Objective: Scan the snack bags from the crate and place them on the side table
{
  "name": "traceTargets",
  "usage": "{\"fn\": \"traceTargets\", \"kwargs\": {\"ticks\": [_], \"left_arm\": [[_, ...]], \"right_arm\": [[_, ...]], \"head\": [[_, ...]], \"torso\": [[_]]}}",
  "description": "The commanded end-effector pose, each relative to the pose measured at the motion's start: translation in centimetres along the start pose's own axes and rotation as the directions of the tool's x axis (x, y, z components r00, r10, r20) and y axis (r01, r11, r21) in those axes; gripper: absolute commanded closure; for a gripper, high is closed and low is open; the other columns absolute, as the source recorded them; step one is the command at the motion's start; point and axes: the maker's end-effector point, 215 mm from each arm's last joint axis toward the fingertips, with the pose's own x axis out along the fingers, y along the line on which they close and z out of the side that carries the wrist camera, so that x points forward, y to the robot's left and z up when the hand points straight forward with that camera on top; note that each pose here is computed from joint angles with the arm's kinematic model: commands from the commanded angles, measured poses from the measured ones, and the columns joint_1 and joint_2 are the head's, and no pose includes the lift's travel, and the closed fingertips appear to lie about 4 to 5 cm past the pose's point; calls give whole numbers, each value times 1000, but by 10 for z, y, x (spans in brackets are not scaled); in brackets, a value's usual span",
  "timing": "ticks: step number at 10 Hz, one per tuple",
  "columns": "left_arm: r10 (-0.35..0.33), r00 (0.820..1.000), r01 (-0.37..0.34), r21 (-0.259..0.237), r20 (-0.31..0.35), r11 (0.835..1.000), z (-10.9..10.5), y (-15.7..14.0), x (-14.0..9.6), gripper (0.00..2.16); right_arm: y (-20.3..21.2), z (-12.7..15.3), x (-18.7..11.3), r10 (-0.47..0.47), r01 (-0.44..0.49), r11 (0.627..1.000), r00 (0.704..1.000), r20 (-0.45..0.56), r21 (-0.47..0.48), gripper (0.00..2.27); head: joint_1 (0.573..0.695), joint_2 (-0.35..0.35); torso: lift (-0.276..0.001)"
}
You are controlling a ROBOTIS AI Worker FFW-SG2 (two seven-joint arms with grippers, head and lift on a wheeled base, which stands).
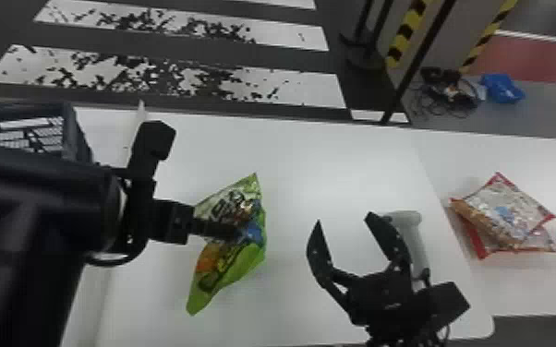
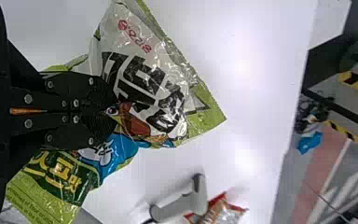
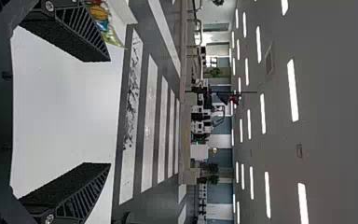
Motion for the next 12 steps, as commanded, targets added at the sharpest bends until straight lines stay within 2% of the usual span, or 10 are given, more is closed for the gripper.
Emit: {"fn": "traceTargets", "kwargs": {"ticks": [1, 2, 3, 4, 5, 6, 8, 9, 10, 12], "left_arm": [[103, 987, -96, 64, -127, 993, -32, 9, 33, 2098], [124, 990, -112, 162, -64, 980, -14, 16, 48, 1855], [109, 994, -109, 230, 13, 967, 5, 12, 55, 1487], [111, 990, -131, 272, 85, 953, 18, 13, 54, 586], [118, 986, -148, 280, 121, 949, 28, 10, 46, -2], [112, 975, -166, 299, 190, 940, 44, 4, 35, -2], [83, 958, -167, 298, 273, 940, 64, -10, 12, 29], [88, 944, -187, 295, 318, 937, 75, -11, -2, 29], [93, 918, -217, 293, 386, 931, 88, -9, -17, 33], [127, 886, -262, 255, 445, 931, 99, 8, -36, 33]], "right_arm": [[-9, -2, -2, -27, 27, 1000, 1000, -5, 8, 76], [-11, -2, -3, -33, 33, 999, 999, -5, 9, 76], [-11, -2, -3, -33, 33, 999, 999, -6, 9, 76], [-11, -2, -3, -33, 33, 999, 999, -6, 11, 76], [-11, -2, -3, -33, 33, 999, 999, -4, 10, 76], [-11, -1, -2, -33, 33, 999, 999, -3, 10, 76], [-12, -4, -1, -32, 32, 999, 999, -8, 9, 76], [-12, -4, 0, -32, 32, 999, 999, -8, 9, 76], [-12, -4, 0, -33, 33, 999, 999, -7, 11, 76], [-12, -5, 1, -33, 33, 999, 999, -9, 11, 76]], "head": [[695, -213], [695, -232], [695, -243], [695, -252], [695, -256], [695, -258], [695, -255], [695, -253], [695, -251], [695, -225]], "torso": [[-94], [-94], [-94], [-94], [-94], [-94], [-94], [-94], [-94], [-94]]}}
